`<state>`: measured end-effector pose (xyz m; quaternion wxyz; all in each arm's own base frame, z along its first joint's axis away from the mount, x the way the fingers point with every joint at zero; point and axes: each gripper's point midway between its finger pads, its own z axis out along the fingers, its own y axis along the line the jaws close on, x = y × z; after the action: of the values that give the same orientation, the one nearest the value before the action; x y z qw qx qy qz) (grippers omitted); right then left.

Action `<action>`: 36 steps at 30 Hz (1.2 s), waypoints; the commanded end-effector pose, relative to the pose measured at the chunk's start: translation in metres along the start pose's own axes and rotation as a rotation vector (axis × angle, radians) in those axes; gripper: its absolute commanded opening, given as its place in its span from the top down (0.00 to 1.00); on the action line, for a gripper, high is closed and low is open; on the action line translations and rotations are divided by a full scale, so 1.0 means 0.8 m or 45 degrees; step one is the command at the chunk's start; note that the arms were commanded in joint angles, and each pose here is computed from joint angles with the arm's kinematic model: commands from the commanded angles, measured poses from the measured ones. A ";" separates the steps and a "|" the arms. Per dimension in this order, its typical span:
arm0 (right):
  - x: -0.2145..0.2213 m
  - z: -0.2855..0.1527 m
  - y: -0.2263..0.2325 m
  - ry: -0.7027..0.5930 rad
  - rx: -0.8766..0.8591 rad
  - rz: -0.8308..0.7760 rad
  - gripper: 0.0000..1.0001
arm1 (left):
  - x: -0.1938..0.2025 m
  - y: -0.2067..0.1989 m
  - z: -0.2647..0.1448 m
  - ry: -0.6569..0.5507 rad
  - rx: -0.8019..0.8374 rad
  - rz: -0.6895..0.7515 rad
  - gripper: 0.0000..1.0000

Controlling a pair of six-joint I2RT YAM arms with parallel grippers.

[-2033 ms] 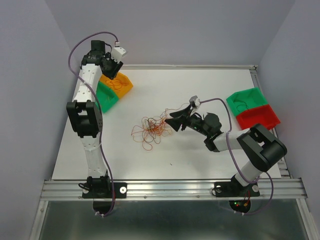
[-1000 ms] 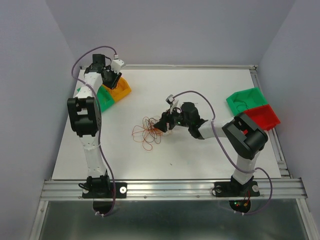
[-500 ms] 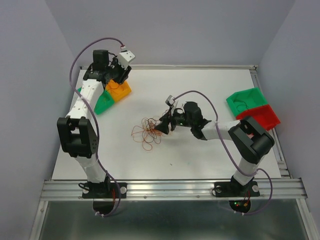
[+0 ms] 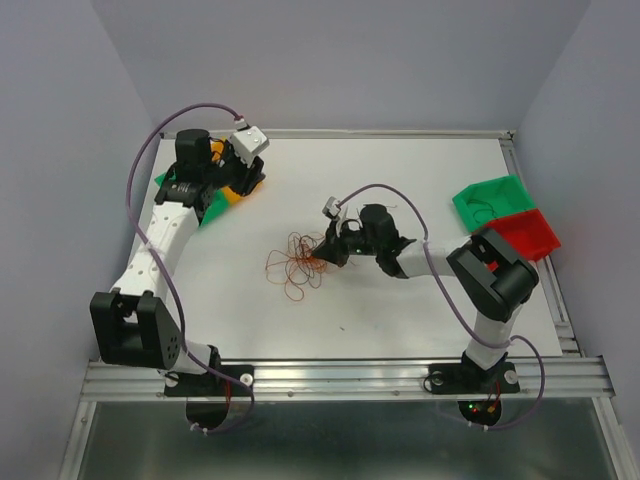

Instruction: Untangle the cables

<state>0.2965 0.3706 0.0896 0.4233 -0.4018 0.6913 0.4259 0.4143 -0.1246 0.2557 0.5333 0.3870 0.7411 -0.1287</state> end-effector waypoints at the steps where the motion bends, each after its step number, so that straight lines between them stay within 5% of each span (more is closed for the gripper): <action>1: -0.081 0.006 0.024 -0.154 -0.109 -0.096 1.00 | -0.031 -0.021 -0.018 -0.181 0.025 0.012 0.49; 15: -0.338 -0.108 0.119 -0.677 -0.154 -0.212 0.99 | -0.028 -0.111 -0.034 -0.493 0.309 0.049 0.49; 25: -0.426 -0.139 0.136 -0.861 -0.139 -0.258 1.00 | -0.041 -0.152 -0.044 -0.627 0.420 0.130 0.44; 36: -0.483 -0.159 0.152 -0.987 -0.168 -0.274 1.00 | -0.024 -0.167 0.003 -0.574 0.445 0.081 0.45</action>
<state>0.2904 0.3730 0.4659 0.6399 -0.3192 0.4552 0.5305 0.3141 -0.2175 0.2443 0.6065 0.4589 0.5633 -0.3229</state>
